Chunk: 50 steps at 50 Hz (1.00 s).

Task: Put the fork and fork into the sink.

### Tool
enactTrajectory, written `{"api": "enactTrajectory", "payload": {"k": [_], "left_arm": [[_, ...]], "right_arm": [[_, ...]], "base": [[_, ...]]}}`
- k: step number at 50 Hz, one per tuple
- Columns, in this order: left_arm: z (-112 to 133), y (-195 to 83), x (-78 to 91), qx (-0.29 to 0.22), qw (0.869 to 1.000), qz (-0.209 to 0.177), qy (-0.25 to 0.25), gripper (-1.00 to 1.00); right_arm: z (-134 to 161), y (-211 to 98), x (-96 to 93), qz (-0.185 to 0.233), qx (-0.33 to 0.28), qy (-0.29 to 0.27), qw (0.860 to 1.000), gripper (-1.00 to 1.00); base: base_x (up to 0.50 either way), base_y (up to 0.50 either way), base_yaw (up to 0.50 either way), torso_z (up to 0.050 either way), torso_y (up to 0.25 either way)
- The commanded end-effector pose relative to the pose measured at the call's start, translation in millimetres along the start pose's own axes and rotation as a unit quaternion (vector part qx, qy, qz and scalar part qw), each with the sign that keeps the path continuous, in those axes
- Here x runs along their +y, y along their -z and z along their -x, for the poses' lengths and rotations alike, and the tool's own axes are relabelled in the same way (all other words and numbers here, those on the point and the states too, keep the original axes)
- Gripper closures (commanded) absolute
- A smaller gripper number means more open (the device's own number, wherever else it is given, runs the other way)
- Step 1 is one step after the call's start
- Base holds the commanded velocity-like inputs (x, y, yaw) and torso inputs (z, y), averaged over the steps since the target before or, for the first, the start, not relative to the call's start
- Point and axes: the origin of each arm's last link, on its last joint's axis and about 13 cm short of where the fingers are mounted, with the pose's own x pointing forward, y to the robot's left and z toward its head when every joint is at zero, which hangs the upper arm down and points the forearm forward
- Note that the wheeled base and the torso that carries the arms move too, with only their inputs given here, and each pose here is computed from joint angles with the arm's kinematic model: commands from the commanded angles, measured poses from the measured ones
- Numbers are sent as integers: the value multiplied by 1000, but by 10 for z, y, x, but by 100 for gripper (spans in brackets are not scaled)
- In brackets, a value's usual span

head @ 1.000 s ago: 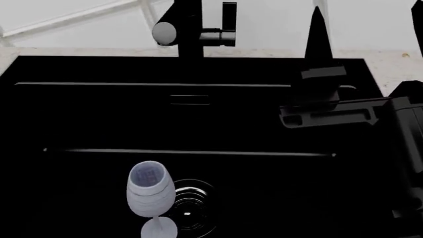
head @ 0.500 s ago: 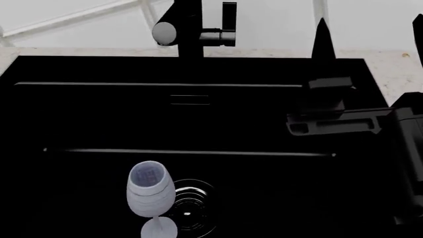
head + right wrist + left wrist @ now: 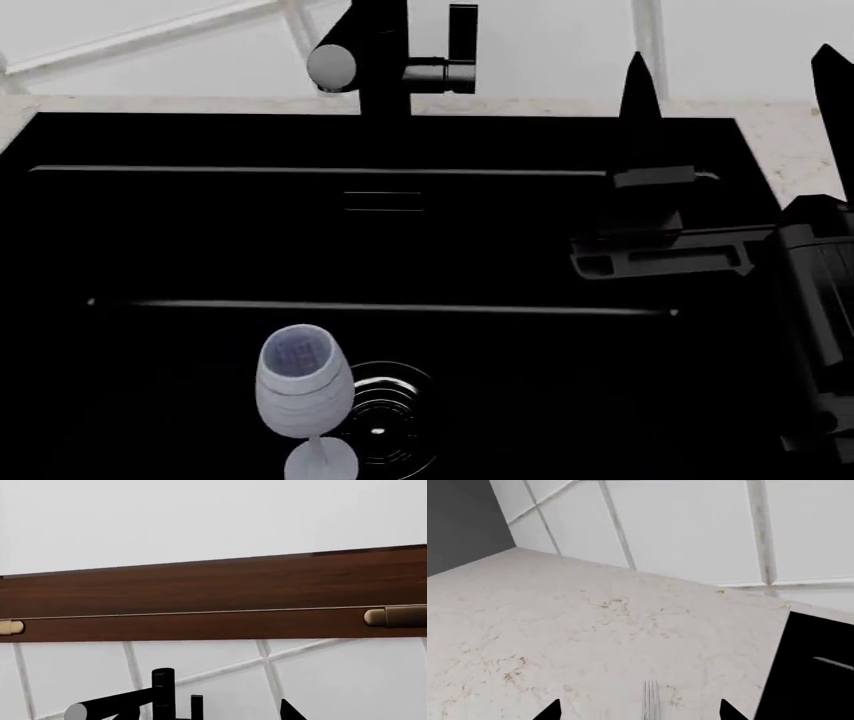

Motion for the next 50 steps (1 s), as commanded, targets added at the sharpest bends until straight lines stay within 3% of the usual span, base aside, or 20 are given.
{"api": "enactTrajectory", "payload": {"k": [1, 30, 44, 50], "left_arm": [[-97, 98, -5, 37, 999, -10, -2, -100], [-394, 527, -17, 106, 994, -9, -10, -100], [-396, 640, 46, 132, 991, 15, -4, -100], [-398, 688, 51, 137, 991, 6, -2, -100]], "right_arm": [[5, 36, -3, -4, 3, 0, 1000, -100], [21, 84, -13, -14, 7, -2, 1000, -100], [26, 90, -8, -16, 7, -1, 1000, -100], [32, 97, -6, -17, 8, -1, 1000, -100]], "base": [[0, 0, 0, 0, 0], [0, 0, 0, 0, 0], [0, 0, 0, 0, 0], [0, 0, 0, -3, 0]]}}
